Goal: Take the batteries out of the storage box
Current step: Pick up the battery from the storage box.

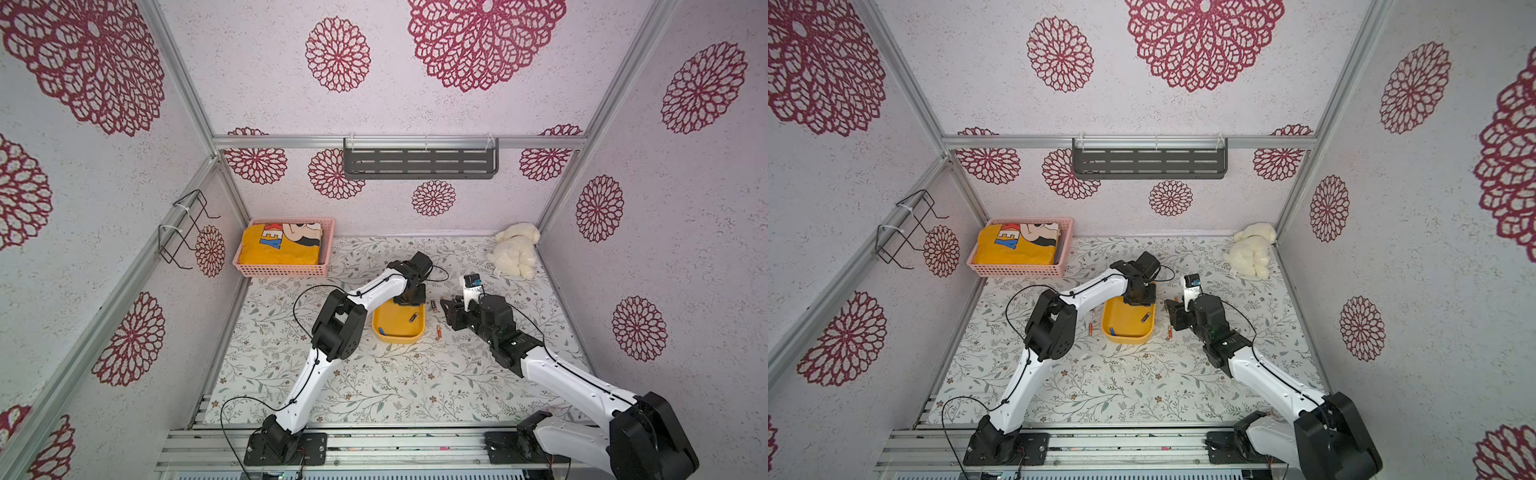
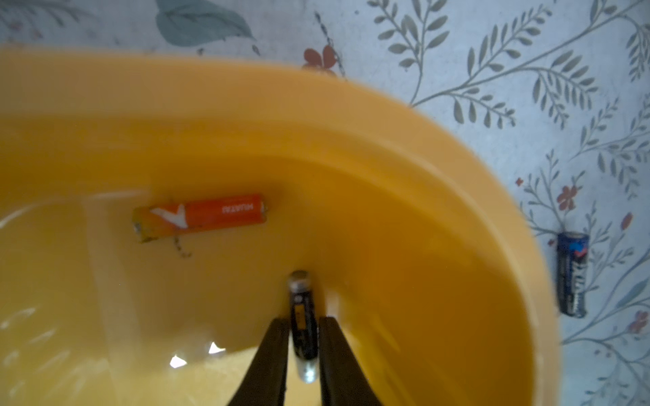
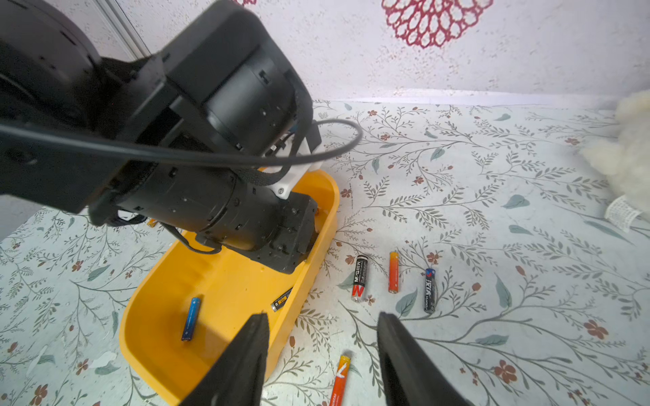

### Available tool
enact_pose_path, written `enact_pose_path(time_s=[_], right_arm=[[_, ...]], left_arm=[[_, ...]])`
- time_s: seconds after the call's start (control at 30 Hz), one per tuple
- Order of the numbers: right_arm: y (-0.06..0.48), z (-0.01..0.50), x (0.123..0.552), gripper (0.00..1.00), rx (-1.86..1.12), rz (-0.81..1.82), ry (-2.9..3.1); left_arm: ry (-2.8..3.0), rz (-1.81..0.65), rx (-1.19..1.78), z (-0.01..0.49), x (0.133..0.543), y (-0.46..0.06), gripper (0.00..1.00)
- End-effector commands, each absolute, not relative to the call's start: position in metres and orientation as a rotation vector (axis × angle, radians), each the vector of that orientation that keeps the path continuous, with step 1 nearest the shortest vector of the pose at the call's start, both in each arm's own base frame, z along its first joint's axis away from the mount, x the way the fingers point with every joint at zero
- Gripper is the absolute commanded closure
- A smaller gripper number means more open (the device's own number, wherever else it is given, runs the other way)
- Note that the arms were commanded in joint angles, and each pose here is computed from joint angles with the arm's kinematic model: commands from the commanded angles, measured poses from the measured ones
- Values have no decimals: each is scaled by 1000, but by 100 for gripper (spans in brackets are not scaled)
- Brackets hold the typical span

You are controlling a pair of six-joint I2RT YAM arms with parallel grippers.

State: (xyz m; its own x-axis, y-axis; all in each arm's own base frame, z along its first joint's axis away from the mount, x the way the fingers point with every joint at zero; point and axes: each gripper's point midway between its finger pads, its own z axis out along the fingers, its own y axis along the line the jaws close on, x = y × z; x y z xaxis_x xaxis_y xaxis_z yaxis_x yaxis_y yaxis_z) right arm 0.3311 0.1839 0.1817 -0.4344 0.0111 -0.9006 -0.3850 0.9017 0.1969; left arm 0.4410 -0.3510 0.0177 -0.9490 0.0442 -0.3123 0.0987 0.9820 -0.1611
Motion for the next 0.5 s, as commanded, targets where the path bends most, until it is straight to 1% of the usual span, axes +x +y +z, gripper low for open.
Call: enact_pose_path(time_s=[0.0,0.07,0.23,0.3,0.47], right_arm=[[183,197,332,44,-272,454,1923],[184,197,333,44,-273,455,1924],[184,197,333,44,-272,459,1920],[185,198,333,44,-275,463,1918],[188,200,335,44,-280,472,1912]], left_arm=[[2840,-162,118,5,439,-340,97],[2834,-144,130,6,440,-339,100],[2808,-112,147,20,443,-333,100],[2785,-106,151,33,444,-332,100],[2701,-114,170,84,449,-327,100]])
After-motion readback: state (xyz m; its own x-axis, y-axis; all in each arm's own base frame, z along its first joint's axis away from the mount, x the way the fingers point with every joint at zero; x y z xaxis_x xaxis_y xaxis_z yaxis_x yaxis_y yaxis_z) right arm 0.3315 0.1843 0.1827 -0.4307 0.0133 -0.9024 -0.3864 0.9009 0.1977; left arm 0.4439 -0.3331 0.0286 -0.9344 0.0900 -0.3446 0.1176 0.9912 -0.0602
